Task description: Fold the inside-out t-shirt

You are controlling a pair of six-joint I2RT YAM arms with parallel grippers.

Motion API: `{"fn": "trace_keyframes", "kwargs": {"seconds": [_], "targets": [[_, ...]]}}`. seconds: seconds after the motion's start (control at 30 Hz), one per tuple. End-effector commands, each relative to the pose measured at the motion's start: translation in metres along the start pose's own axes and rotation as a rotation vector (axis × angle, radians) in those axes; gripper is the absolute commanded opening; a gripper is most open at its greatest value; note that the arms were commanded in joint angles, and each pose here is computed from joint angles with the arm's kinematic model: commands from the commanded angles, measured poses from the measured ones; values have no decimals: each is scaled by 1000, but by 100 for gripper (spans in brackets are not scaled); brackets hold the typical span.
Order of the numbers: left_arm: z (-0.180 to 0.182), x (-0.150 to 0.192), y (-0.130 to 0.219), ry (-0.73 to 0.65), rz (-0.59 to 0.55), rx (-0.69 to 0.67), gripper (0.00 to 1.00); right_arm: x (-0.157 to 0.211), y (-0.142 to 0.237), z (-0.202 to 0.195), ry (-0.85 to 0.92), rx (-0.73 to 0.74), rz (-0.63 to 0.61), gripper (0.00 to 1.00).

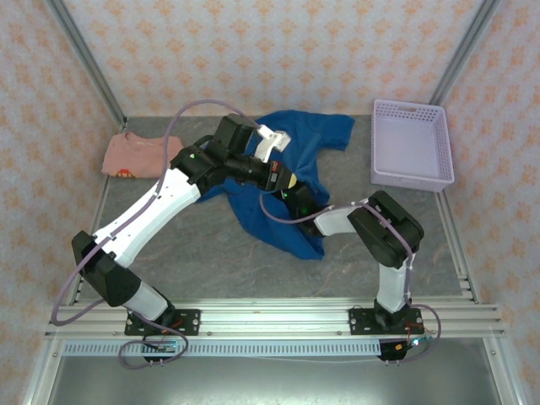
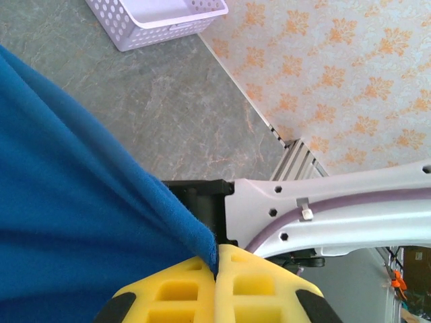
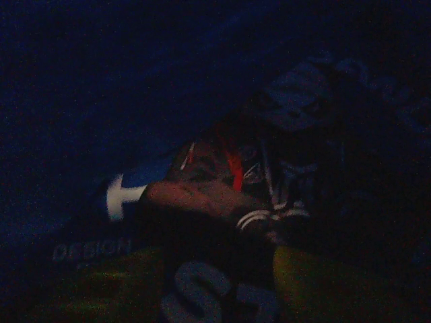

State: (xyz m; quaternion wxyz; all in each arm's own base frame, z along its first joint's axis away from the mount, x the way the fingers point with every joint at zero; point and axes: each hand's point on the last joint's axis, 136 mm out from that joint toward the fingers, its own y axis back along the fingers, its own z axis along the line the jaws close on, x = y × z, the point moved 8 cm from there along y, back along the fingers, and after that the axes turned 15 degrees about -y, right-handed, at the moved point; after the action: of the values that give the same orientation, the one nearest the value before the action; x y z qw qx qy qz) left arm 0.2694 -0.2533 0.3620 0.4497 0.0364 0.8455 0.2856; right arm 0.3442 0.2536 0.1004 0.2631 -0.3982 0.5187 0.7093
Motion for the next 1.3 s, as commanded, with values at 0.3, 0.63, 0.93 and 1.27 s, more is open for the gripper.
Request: {"fn": "trace_keyframes", "kwargs": {"seconds": [0.3,0.63,0.93,1.27], "targets": [[2,3,41,-51,-4,-262,0,-11,6,-15,-91,-125,40,53],[2,6,59,-83,-30,-290,0,-10,13,-32,-162,-149,36,54],[-46,-38,64,-170,-190,18,0,-16,-26,-16,-119,1,131,58],[-72,-58,76,-231,-238,73,0,-36,-56,-11,-134,135,252,74]]}}
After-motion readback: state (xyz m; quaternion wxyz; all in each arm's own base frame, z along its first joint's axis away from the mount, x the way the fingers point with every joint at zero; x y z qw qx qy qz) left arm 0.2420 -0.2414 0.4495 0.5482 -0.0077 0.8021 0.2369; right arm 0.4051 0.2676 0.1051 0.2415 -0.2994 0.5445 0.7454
